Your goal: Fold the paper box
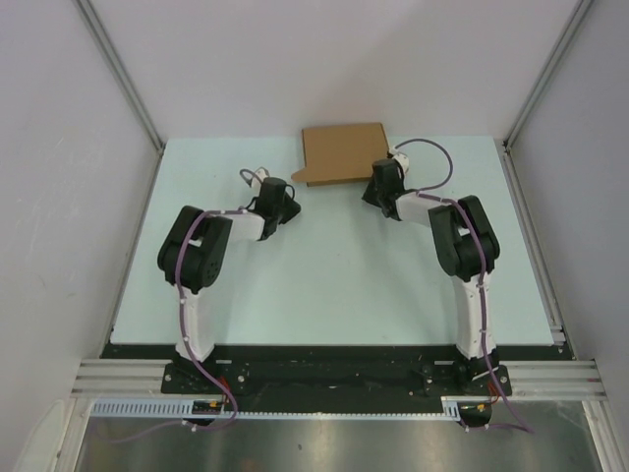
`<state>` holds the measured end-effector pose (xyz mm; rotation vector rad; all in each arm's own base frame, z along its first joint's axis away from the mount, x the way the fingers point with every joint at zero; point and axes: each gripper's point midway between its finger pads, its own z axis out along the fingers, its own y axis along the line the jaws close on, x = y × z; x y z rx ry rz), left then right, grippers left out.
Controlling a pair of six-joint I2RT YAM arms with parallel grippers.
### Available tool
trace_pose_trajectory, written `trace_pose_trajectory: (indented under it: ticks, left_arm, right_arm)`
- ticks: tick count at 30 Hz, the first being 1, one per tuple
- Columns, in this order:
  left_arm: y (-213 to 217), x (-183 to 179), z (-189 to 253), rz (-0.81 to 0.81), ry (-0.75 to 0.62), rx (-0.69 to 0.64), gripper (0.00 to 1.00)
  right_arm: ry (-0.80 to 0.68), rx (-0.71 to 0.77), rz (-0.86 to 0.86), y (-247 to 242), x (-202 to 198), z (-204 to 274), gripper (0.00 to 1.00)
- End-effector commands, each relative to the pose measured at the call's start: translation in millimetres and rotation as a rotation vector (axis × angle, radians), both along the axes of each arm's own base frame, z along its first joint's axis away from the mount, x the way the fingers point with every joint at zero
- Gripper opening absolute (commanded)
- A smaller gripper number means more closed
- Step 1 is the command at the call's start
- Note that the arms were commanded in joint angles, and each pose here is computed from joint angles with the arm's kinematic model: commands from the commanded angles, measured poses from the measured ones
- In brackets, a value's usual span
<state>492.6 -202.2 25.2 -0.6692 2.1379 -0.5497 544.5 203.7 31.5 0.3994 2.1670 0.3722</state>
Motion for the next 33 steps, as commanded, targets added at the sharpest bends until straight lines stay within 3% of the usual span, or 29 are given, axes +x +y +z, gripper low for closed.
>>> trace_pose_trajectory:
  ticks: [1,11,14,16,18,24,33]
  left_arm:
    - [22,-11,20,0.039,-0.028,0.024,0.30]
    - [10,-19,2,0.062,0.032,-0.124,0.33]
    - [20,-16,13,0.087,-0.009,-0.084,0.33]
    - [30,-17,32,0.107,-0.054,-0.040,0.33]
    - [45,-15,53,0.138,-0.114,0.026,0.35]
    - [52,-1,75,0.101,-0.143,0.162,0.40]
    - [49,23,97,0.103,-0.206,0.184,0.42]
  right_arm:
    - [0.009,-0.024,0.056,8,-40,46,0.33]
    - [-0.024,0.089,-0.118,-72,-86,77,0.44]
    - [-0.085,-0.054,-0.158,-101,-76,79,0.43]
    - [-0.153,-0.225,-0.169,-112,-72,91,0.46]
    - [-0.211,-0.308,-0.174,-114,-65,101,0.50]
    - [-0.253,-0.574,-0.051,-110,-45,109,0.57]
    - [-0.345,-1.002,0.109,-89,-6,123,0.62]
